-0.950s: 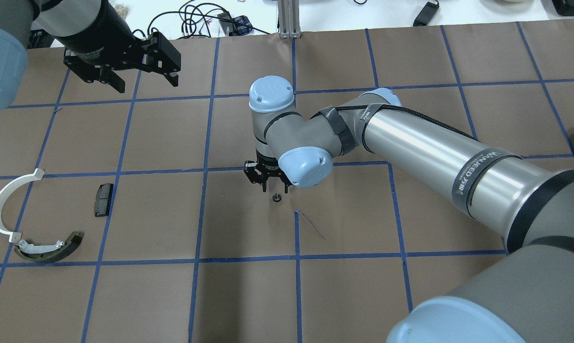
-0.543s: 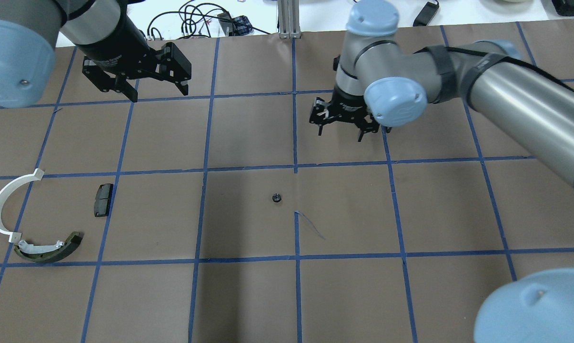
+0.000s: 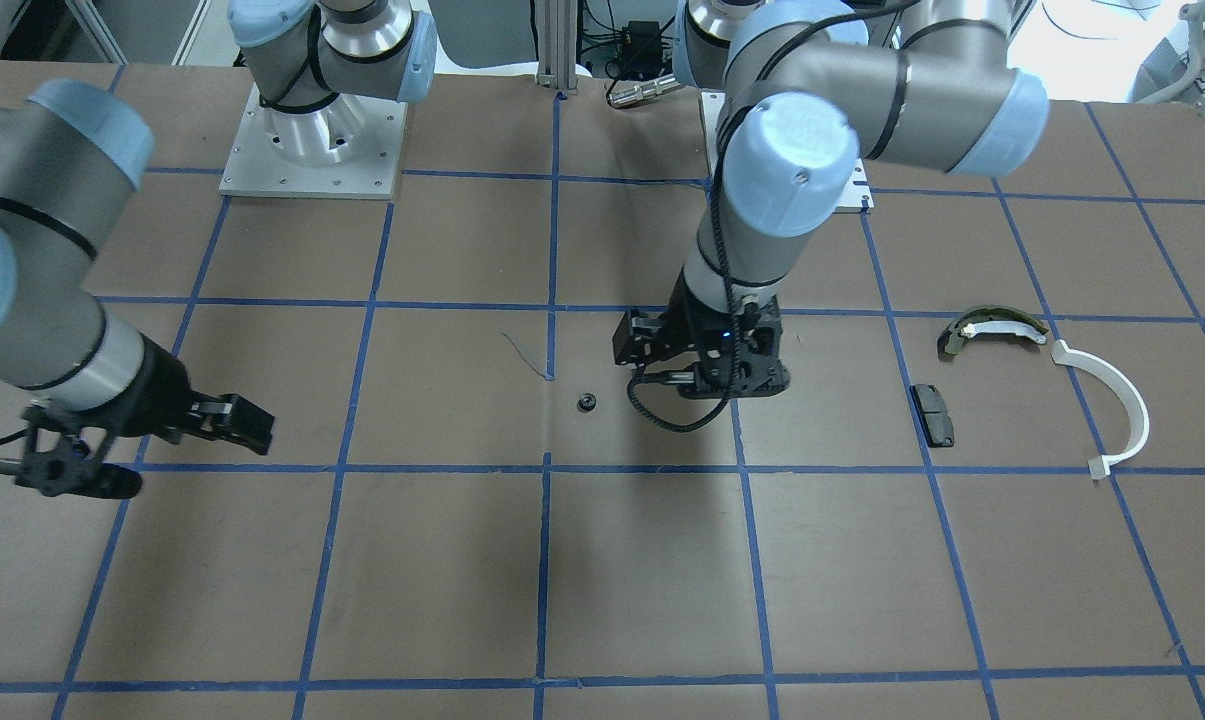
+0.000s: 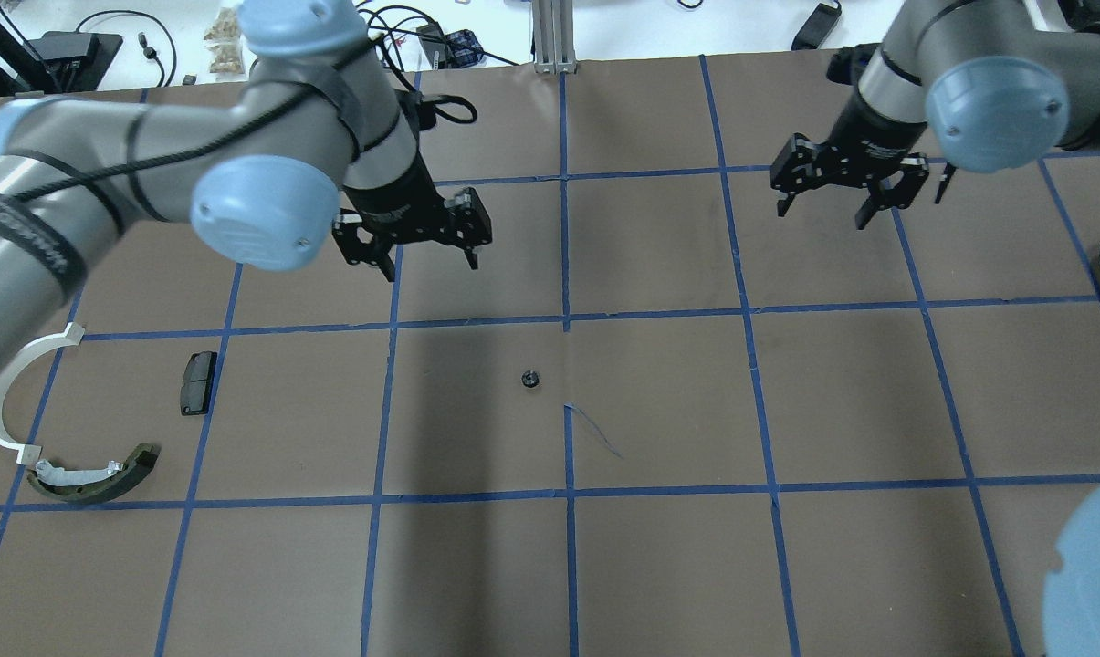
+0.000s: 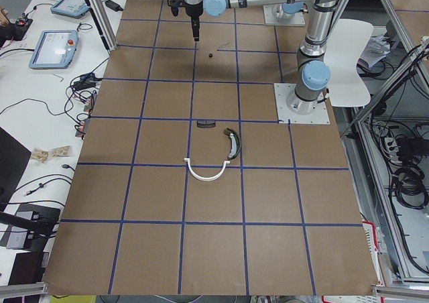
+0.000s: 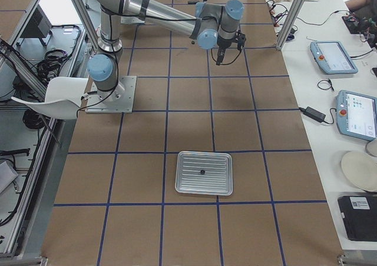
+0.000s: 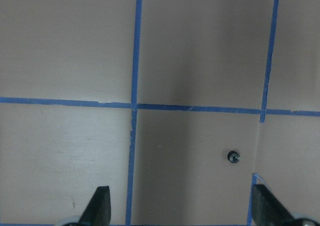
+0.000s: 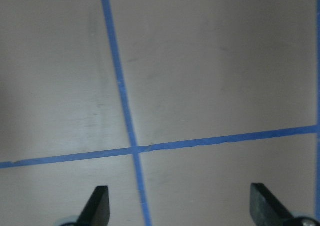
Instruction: Place bearing gear from tray to pile
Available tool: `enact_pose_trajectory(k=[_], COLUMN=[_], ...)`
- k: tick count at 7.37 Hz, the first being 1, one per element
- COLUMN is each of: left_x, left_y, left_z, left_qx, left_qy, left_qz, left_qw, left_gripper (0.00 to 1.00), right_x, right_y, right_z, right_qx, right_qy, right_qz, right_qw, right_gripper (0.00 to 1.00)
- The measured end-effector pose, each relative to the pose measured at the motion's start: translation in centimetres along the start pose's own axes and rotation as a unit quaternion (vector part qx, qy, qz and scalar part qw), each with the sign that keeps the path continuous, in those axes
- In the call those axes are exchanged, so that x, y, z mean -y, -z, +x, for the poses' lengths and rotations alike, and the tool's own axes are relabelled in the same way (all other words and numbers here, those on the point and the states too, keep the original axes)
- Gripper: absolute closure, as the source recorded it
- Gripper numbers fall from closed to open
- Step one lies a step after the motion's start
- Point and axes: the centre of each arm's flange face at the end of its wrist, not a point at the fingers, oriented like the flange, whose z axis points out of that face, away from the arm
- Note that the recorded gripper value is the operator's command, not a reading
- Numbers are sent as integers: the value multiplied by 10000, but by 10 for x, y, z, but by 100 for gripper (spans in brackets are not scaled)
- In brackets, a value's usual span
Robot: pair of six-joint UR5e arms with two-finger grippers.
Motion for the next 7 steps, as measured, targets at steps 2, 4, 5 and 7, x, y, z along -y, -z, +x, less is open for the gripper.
enact_pose_trajectory(k=[2, 4, 5, 7], left_x=[-19, -33, -39, -45], left_y=[-91, -147, -156, -163], left_z=[32, 41, 47, 52], left_qx=[69, 42, 45, 158], left_qy=[-16, -100, -167, -251], left_qz=[-33, 78, 114, 153], left_qw=[10000, 9999, 9998, 9994], left_gripper=[0, 0, 11, 72], right_x=[2, -7, -17, -41], right_y=[14, 19, 19, 13], right_z=[106, 211, 266, 363], right_qx=[-216, -290, -300, -415], right_qy=[614, 1117, 1302, 1612], right_qz=[-4, -27, 14, 80], right_qw=[9979, 9933, 9910, 9860], right_gripper=[0, 0, 0, 0])
